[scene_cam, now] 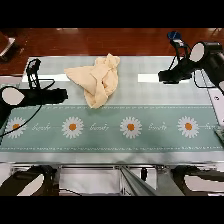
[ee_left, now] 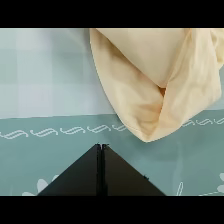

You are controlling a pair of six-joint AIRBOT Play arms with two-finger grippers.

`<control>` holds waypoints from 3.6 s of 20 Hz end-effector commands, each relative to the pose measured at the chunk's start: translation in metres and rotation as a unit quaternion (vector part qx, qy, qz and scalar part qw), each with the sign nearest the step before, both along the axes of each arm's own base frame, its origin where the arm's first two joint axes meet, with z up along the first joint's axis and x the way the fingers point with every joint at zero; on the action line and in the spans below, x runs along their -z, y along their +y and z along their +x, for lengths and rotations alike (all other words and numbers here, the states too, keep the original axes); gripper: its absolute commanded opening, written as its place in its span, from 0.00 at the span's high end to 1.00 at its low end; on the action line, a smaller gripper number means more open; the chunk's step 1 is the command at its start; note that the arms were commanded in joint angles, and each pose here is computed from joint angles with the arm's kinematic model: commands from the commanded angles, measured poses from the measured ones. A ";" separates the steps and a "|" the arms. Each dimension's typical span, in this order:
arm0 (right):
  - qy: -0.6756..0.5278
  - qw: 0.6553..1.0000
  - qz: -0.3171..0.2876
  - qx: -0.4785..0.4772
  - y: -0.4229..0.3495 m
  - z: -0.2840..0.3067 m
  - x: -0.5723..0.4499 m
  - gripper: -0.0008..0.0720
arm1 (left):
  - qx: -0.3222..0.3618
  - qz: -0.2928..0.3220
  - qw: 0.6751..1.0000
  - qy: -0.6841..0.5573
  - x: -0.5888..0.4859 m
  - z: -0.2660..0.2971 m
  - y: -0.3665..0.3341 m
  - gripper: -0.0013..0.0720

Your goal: Fold the shirts.

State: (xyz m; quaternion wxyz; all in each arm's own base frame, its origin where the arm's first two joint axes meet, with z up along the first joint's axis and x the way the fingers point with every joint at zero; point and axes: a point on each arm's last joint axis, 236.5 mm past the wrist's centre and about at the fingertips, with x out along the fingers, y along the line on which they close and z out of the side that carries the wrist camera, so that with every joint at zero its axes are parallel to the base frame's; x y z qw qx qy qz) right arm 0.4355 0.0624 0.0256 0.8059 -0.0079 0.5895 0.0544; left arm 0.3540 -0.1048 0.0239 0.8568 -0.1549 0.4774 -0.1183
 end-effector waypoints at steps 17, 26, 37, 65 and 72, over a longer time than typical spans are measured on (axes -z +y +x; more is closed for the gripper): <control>-0.032 0.999 0.004 0.001 0.002 0.014 -0.005 0.96 | -0.025 0.000 0.998 -0.052 -0.012 0.024 0.006 0.95; -0.157 0.987 0.037 0.013 0.013 0.067 -0.035 0.58 | 0.026 0.039 0.969 -0.244 -0.084 0.094 -0.026 0.29; -0.075 0.995 -0.062 -0.004 -0.026 0.035 -0.010 0.42 | 0.135 0.065 0.988 0.027 0.058 0.115 -0.121 0.29; -0.342 0.940 0.011 -0.008 -0.017 -0.066 -0.258 0.42 | 0.130 -0.077 0.910 -0.387 -0.338 0.032 -0.131 0.95; -0.392 0.920 0.019 -0.018 -0.021 -0.134 -0.305 0.42 | 0.199 -0.123 0.864 -0.445 -0.386 -0.064 -0.165 0.96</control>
